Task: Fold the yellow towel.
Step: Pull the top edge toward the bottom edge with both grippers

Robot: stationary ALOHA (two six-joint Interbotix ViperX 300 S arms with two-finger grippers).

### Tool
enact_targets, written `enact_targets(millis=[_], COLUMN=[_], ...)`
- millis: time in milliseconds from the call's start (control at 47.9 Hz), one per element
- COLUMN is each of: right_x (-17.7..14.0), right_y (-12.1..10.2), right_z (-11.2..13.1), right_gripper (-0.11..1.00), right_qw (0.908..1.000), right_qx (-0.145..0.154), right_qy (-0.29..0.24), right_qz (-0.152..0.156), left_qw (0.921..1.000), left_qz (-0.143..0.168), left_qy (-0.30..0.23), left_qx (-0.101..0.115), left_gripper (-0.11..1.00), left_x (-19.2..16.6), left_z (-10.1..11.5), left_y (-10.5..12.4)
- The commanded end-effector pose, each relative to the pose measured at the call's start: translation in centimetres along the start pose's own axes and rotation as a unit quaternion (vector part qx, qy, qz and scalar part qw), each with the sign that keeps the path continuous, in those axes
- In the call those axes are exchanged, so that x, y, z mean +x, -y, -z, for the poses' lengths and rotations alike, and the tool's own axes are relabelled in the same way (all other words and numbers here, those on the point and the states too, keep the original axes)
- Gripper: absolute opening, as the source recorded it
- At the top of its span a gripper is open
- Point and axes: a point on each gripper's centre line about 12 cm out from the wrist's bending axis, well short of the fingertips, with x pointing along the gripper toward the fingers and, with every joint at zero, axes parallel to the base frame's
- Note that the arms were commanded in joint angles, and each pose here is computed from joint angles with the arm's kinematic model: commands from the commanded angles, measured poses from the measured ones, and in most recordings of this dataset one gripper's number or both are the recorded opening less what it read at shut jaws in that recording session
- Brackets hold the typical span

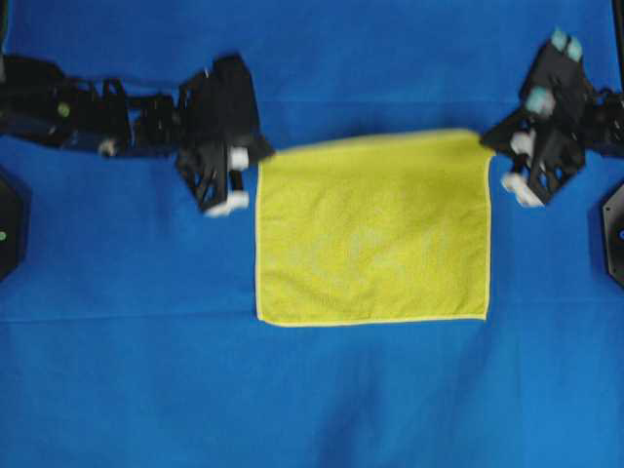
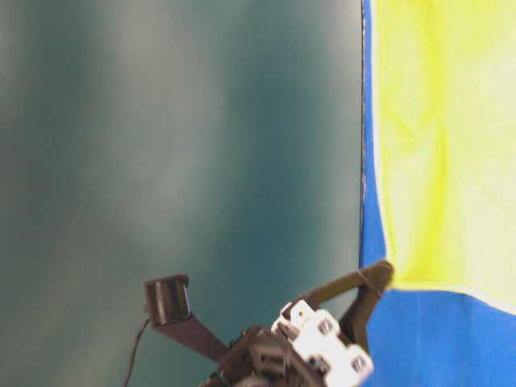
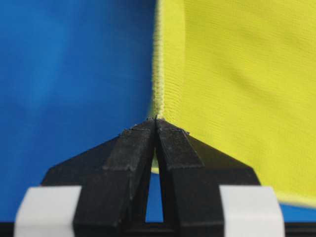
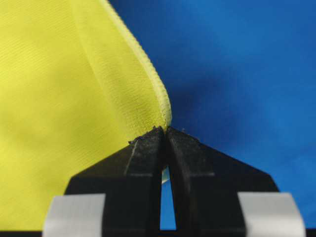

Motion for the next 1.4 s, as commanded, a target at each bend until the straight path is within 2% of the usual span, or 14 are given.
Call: enact_targets(millis=[0,83,209,313,584,731,877,1273,1315,1378], right_x=[-0.8,-1.5,-1.8,-1.9,-0.9,-0.2,0.3,0.0,0.0,-0.3], right_y=[-1.3,-3.1,-4.9,-6.5,-9.3,-10.0,-10.5,-11.5,-11.7,-12.1], right_z=[0.2,1.0,1.9,2.7,4.0,4.1,4.0,4.3,4.4,4.5], right_gripper=[0.03,0.03,0.03,0.03,0.03,0.03,0.03,0.04,0.11,0.33], right_qw=[0.9998,0.9986,0.9966,0.9941,0.9889,0.9878,0.9872,0.9846,0.9841,0.9829], right_qx=[-0.003,-0.009,-0.008,-0.010,-0.016,-0.019,-0.022,-0.033,-0.034,-0.036], right_qy=[0.004,-0.004,-0.019,-0.035,-0.067,-0.081,-0.089,-0.093,-0.095,-0.096], right_qz=[-0.022,-0.051,-0.080,-0.102,-0.132,-0.132,-0.131,-0.144,-0.146,-0.153], left_qw=[0.9995,0.9980,0.9950,0.9930,0.9898,0.9891,0.9894,0.9895,0.9897,0.9900], left_qz=[0.022,0.044,0.074,0.094,0.121,0.124,0.125,0.127,0.127,0.127], left_qy=[0.006,-0.002,-0.004,-0.007,-0.022,-0.027,-0.010,0.004,0.005,0.005], left_qx=[0.023,0.044,0.068,0.071,0.072,0.075,0.072,0.069,0.067,0.060], left_gripper=[0.01,0.01,0.01,0.01,0.01,0.01,0.01,0.01,0.01,0.03], left_x=[-0.9,-1.0,-1.3,-1.4,-1.0,-0.6,-0.5,-0.6,-0.6,-0.7], left_z=[-0.6,0.0,0.5,0.8,1.8,2.2,1.8,1.6,1.5,1.4], left_y=[2.3,4.5,7.5,9.6,12.7,13.1,13.1,13.2,13.2,13.2])
